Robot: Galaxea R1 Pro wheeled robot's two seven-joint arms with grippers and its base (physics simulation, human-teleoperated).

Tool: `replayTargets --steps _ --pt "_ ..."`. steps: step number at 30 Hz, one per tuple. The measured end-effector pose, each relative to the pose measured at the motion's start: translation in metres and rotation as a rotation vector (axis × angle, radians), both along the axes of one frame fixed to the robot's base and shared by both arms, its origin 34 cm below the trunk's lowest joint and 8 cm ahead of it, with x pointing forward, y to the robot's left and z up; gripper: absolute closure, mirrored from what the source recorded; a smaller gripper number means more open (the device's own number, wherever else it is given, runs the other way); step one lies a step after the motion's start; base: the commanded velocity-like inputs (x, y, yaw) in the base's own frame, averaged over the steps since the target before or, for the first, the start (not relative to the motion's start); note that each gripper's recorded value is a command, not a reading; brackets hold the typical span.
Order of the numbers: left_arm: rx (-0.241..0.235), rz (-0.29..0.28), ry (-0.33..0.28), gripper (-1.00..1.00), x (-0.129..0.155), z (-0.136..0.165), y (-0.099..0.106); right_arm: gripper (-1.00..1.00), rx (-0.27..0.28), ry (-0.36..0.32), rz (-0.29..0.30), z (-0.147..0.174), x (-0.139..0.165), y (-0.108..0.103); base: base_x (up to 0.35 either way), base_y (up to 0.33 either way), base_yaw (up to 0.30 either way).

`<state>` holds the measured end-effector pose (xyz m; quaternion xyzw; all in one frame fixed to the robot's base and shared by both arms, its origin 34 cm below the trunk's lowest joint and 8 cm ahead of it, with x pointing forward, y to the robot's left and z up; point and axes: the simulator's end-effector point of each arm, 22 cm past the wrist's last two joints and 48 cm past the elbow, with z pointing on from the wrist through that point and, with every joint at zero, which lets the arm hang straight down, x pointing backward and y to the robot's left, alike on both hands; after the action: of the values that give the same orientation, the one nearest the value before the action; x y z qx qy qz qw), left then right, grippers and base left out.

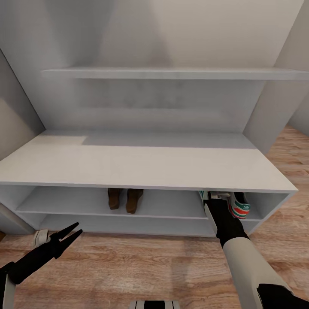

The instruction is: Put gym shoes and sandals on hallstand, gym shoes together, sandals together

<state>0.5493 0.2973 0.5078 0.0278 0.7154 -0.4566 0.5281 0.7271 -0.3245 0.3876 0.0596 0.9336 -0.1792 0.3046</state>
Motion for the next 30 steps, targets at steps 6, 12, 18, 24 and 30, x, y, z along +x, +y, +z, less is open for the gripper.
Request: replayTargets --steps 6,12,18,24,30 --pt "0.0 0.0 0.0 -1.0 0.0 0.0001 0.0 1.0 0.0 0.0 0.0 0.0 0.0 -0.0001 0.0 0.0 0.0" --pt "0.001 0.001 0.001 -1.0 0.0001 -0.0003 0.0001 1.0 0.0 0.0 0.0 0.0 0.0 0.0 0.024 0.0 0.0" --pt "0.002 0.0 0.002 -1.0 0.0001 -0.0004 0.0 1.0 0.0 0.0 0.0 0.0 0.0 0.0 0.184 0.0 0.0" --pt "0.001 0.0 0.001 -1.0 0.0 -0.0002 -0.0001 1.0 0.0 0.0 0.0 0.0 0.0 0.0 0.024 0.0 0.0" --pt "0.001 -0.001 0.001 -1.0 0.0 -0.0002 -0.0003 1.0 0.0 0.0 0.0 0.0 0.0 -0.0002 0.002 0.0 0.0"
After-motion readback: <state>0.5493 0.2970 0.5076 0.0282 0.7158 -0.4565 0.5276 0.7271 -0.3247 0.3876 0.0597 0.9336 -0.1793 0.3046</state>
